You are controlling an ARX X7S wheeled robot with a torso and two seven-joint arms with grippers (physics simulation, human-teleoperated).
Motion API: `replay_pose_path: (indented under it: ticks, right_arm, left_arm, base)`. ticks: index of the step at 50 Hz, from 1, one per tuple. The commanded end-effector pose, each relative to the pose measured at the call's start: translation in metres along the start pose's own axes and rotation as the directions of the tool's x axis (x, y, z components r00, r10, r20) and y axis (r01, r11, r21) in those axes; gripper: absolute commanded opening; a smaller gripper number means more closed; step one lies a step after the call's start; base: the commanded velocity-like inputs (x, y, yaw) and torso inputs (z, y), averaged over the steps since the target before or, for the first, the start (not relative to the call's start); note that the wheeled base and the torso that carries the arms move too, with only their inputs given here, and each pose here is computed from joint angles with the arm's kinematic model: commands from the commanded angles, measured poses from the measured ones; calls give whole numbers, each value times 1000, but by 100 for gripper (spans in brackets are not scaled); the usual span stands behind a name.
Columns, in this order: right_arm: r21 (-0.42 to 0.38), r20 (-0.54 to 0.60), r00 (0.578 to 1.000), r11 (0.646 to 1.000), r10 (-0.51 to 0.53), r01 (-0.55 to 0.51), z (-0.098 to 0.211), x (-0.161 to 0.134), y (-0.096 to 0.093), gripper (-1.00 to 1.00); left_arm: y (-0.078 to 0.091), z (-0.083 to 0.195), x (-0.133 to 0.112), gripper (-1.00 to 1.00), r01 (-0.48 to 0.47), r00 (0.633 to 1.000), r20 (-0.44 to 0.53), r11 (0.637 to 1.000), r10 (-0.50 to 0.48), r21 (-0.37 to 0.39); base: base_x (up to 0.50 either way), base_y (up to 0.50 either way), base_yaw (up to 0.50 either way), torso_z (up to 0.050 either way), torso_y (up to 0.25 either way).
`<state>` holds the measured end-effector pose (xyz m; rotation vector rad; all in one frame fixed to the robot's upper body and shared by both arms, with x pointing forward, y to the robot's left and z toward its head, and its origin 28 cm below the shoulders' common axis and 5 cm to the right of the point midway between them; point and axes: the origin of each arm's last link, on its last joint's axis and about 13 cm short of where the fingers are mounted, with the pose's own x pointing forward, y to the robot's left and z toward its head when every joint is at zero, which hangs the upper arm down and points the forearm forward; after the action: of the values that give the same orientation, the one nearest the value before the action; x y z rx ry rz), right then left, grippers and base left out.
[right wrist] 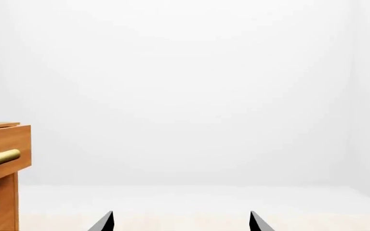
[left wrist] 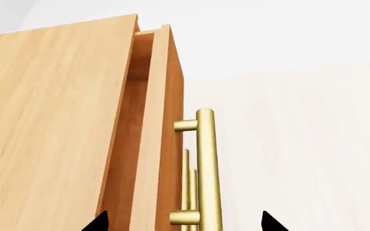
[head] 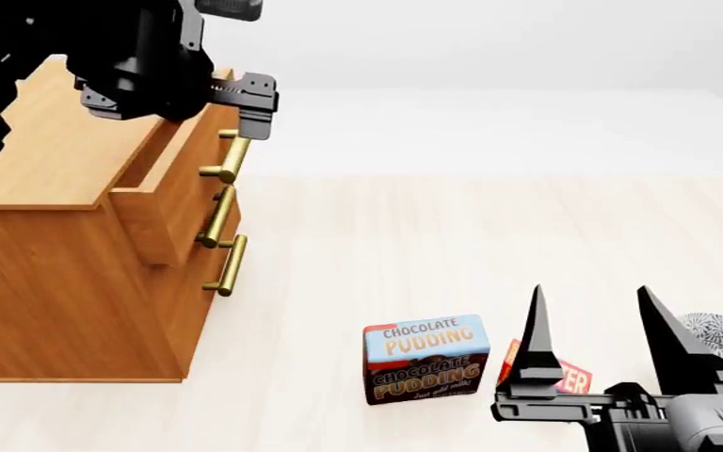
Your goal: Put the butter at the back in the top drawer of the cabinet and close it.
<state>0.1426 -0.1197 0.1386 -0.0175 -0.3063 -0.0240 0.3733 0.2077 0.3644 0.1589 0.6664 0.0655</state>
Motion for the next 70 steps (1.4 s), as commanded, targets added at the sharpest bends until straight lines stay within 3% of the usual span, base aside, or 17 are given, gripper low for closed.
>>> replay_pose_path:
  ticks: [1, 70]
  right_arm:
    - [-1, -1, 1000, 1000, 1, -1, 0, 0, 0, 100]
    - [-1, 1, 1000, 1000, -6, 6, 1, 1, -2, 100]
  left_arm:
    - [-2, -2, 7, 100, 0, 1000, -24, 1000, 0, 8]
    - [0, -22, 34, 100, -39, 989, -144, 999, 38, -2]
  base:
    - [0, 0, 0, 0, 0]
    - [0, 0, 0, 0, 0]
